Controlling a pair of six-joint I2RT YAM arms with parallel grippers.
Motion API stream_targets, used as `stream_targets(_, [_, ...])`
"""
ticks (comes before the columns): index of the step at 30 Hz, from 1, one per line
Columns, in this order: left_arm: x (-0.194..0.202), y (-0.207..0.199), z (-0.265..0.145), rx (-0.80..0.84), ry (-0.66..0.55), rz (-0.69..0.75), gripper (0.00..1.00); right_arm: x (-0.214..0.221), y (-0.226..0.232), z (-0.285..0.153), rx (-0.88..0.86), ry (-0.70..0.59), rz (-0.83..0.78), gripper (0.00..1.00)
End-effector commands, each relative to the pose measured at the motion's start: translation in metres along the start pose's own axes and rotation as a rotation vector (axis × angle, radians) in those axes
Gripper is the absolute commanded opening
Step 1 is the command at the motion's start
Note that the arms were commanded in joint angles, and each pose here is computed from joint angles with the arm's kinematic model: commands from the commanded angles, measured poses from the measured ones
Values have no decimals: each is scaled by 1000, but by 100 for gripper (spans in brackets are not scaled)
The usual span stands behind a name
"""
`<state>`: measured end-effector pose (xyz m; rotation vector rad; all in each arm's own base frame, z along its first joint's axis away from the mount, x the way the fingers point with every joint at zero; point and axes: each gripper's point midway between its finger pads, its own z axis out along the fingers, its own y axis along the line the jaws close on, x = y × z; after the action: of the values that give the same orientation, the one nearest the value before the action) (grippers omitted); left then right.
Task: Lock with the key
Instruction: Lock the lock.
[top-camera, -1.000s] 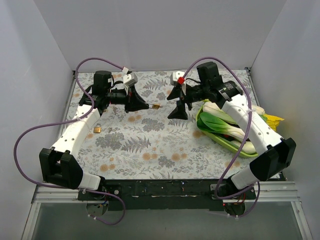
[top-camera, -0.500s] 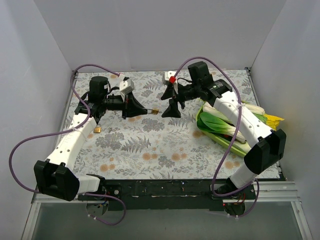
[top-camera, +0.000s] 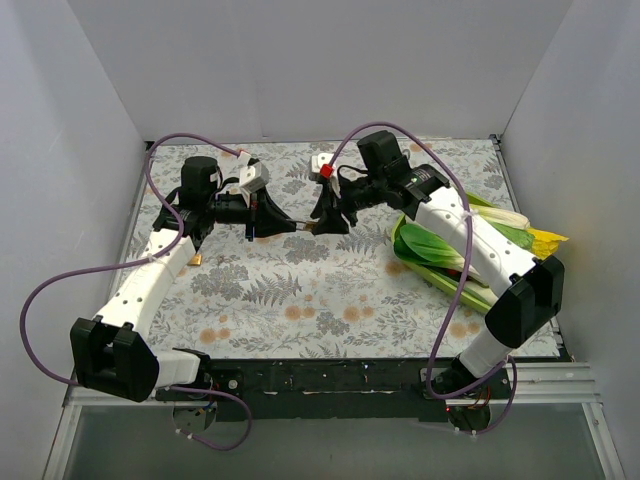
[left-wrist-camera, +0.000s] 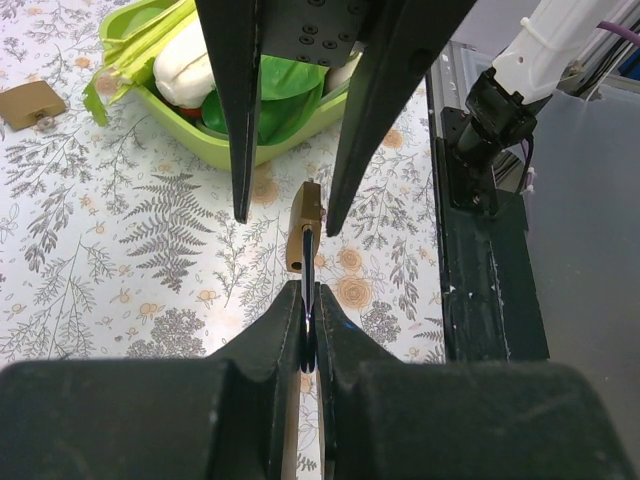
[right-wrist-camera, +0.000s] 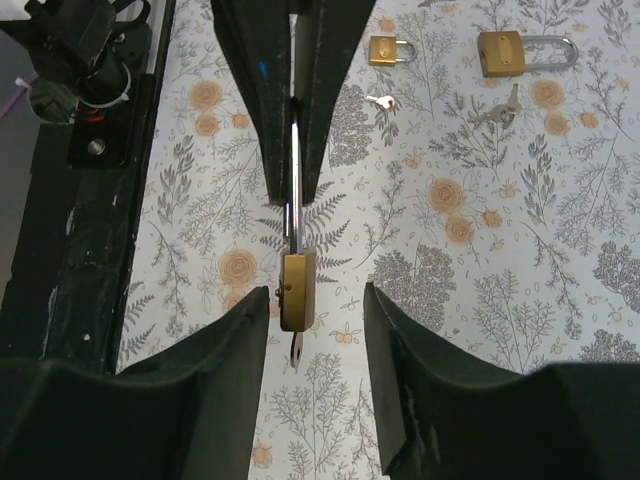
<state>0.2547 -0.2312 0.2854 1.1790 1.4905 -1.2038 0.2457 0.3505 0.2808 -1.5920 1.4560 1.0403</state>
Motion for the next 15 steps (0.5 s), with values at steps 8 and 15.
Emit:
stream_targets(8, [-13, -11, -2, 38, -30, 76, 0, -16, -6, 11, 12, -46, -13, 44])
stream_targets(15, [-13, -10, -1, 40, -31, 76, 0, -9, -2, 12, 1, -16, -11, 44])
